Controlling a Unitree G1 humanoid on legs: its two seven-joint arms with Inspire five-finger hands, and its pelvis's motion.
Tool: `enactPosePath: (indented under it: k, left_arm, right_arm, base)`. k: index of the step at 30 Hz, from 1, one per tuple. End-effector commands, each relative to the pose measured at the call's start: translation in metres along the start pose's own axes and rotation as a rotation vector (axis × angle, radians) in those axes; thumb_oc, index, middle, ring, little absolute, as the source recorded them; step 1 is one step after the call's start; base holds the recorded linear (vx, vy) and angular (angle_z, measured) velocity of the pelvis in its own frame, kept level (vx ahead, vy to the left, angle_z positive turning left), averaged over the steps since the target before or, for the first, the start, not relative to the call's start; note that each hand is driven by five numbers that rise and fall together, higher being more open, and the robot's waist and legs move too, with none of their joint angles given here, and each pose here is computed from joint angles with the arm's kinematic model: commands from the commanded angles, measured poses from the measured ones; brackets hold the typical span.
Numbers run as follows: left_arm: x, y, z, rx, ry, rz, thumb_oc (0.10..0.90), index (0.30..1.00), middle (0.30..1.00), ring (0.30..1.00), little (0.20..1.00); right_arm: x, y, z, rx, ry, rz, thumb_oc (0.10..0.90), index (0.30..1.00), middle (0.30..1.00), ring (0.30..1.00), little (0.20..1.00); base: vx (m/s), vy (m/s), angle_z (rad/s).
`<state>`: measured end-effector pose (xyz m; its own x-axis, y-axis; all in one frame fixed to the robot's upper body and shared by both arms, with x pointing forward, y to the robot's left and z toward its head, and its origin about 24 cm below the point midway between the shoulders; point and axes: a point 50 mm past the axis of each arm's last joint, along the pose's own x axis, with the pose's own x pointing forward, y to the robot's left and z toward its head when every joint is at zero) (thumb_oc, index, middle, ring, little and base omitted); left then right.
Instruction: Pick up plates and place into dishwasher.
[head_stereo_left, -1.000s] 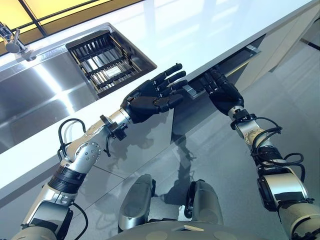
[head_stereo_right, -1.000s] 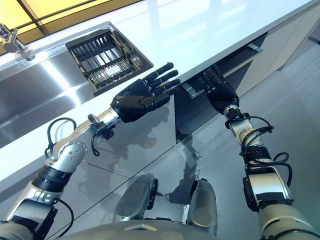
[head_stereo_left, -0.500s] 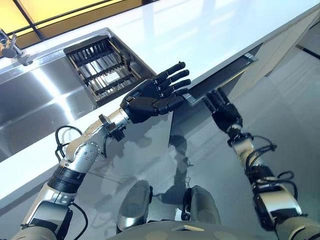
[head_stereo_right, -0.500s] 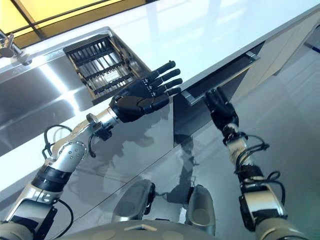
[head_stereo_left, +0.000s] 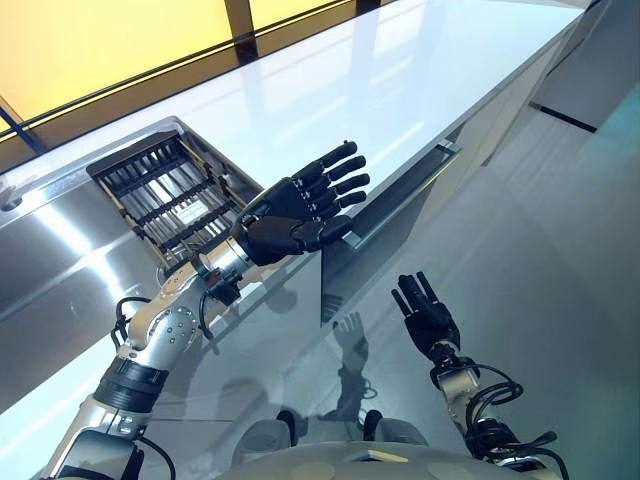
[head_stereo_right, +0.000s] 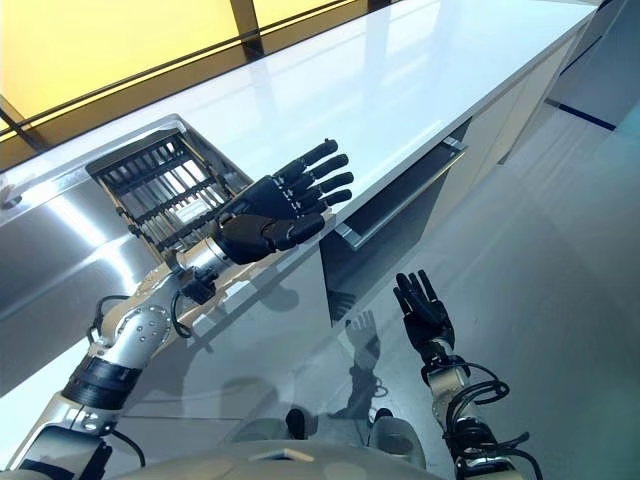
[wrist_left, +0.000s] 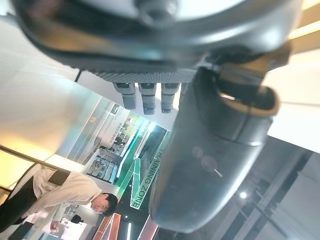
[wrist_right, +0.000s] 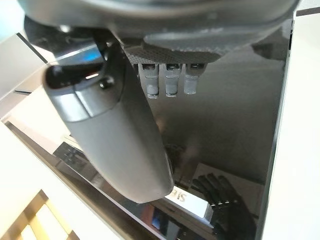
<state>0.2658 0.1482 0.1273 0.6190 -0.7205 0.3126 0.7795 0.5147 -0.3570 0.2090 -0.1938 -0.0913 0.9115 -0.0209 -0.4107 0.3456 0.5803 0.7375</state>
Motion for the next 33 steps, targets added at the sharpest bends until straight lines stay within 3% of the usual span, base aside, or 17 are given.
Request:
enactPosePath:
  k: [1, 8, 12, 23, 29, 33]
  left_arm:
    - [0.000, -0.018, 0.037, 0.125, -0.221, -0.095, 0.800, 0.900, 0.900, 0.900, 0.900]
    - [-0.012, -0.022, 0.022, 0.152, -0.196, -0.113, 0.800, 0.900, 0.900, 0.900, 0.900]
    - [-0.009, -0.025, 0.015, 0.147, -0.155, -0.124, 0.800, 0.900, 0.900, 0.900, 0.900]
    - [0.019, -0.064, -0.059, -0.219, 0.129, -0.424, 0.800, 0.900, 0.900, 0.900, 0.900]
    - [0.026, -0.066, -0.088, -0.444, 0.183, -0.356, 0.800, 0.900, 0.900, 0.900, 0.900]
    - [0.013, -0.055, -0.132, -0.549, 0.289, -0.148, 0.800, 0.900, 0.900, 0.900, 0.900]
  right_arm:
    - [0.009, 0.040, 0.009, -0.024, -0.072, 0.163, 0.800, 0.900, 0.900, 0.900, 0.900]
    - [-0.010, 0.034, -0.020, 0.095, 0.001, 0.094, 0.800, 0.900, 0.900, 0.900, 0.900]
    - [-0.013, 0.027, -0.028, 0.051, 0.022, 0.039, 0.800, 0.900, 0.900, 0.900, 0.900]
    - [-0.001, -0.003, -0.012, -0.030, 0.076, -0.074, 0.800, 0.900, 0.900, 0.900, 0.900]
    - [-0.004, -0.018, -0.012, -0.058, 0.125, -0.115, 0.800, 0.900, 0.900, 0.900, 0.900]
    - [-0.005, -0.025, -0.015, -0.084, 0.176, -0.151, 0.800, 0.900, 0.900, 0.900, 0.900]
  base:
    - [0.00, 0.000, 0.00]
    - [0.02, 0.030, -0.05]
    - [0.04, 0.035, -0.02]
    - [0.06, -0.003, -0.04]
    - [0.04, -0.024, -0.10]
    - [0.03, -0.026, -0.11]
